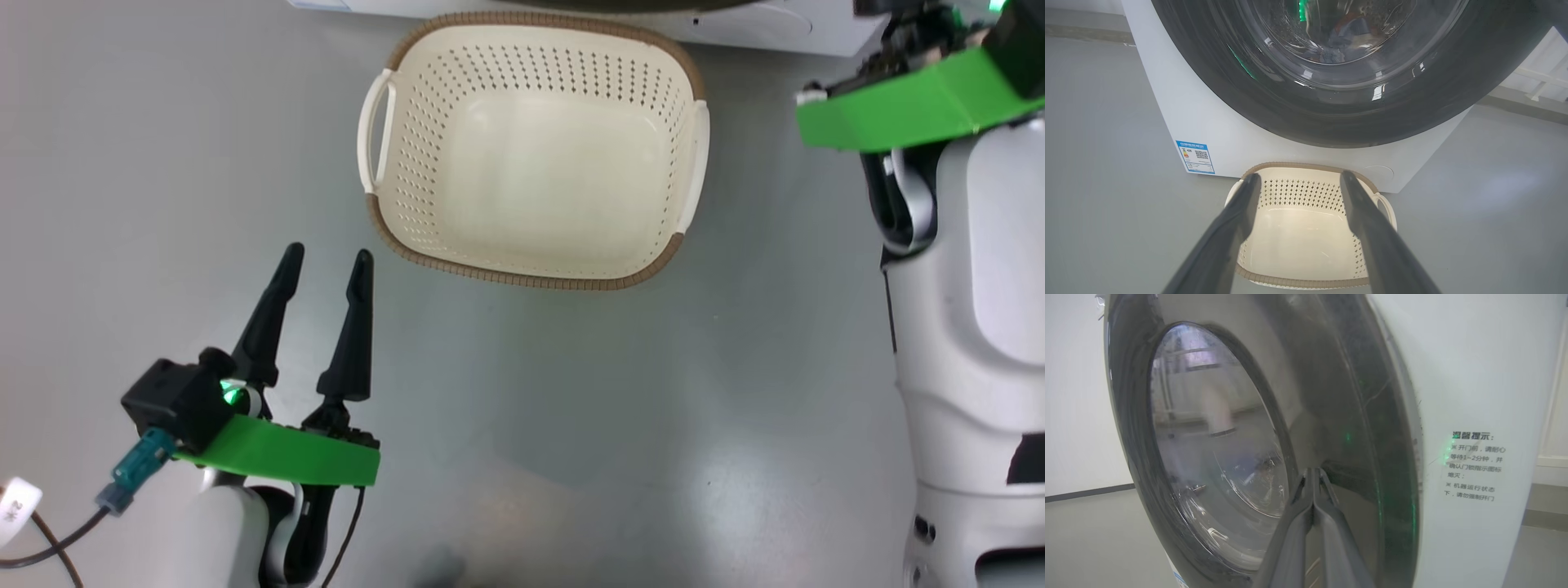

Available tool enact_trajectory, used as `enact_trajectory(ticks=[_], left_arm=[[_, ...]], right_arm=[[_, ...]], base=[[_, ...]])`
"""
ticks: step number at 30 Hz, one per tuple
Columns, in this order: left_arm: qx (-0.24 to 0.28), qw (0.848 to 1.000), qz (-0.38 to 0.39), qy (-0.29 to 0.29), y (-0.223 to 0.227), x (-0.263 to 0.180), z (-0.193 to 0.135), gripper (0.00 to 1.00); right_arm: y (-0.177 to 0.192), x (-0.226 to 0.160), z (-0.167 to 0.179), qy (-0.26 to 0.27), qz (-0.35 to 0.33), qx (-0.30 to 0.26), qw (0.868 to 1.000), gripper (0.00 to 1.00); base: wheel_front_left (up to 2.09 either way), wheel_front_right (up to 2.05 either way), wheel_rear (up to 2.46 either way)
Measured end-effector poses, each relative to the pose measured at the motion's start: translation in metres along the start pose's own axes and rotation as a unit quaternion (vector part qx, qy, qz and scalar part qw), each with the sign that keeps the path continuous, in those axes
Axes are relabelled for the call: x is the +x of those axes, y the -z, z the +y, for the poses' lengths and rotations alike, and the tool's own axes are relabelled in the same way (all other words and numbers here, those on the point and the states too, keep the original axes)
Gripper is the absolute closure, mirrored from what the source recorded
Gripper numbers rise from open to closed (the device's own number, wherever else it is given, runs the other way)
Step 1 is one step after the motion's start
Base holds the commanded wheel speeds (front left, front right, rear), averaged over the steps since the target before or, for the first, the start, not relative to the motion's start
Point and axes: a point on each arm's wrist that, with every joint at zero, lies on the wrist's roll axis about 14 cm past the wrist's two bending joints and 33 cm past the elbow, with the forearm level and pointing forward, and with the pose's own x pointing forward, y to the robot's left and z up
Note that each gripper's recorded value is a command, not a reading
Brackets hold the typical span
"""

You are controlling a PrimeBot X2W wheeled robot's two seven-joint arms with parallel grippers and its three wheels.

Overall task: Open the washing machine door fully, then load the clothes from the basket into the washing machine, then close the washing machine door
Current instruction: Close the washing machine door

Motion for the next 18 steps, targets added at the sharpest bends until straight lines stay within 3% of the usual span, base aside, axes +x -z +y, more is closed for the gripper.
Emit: enact_trajectory(ticks=[18], left_arm=[[-0.022,0.999,0.023,0.008,0.024,0.014,-0.005,0.0]], right_arm=[[-0.003,0.04,-0.013,-0.005,-0.03,-0.02,0.999,1.0]], base=[[0.0,0.0,0.0]])
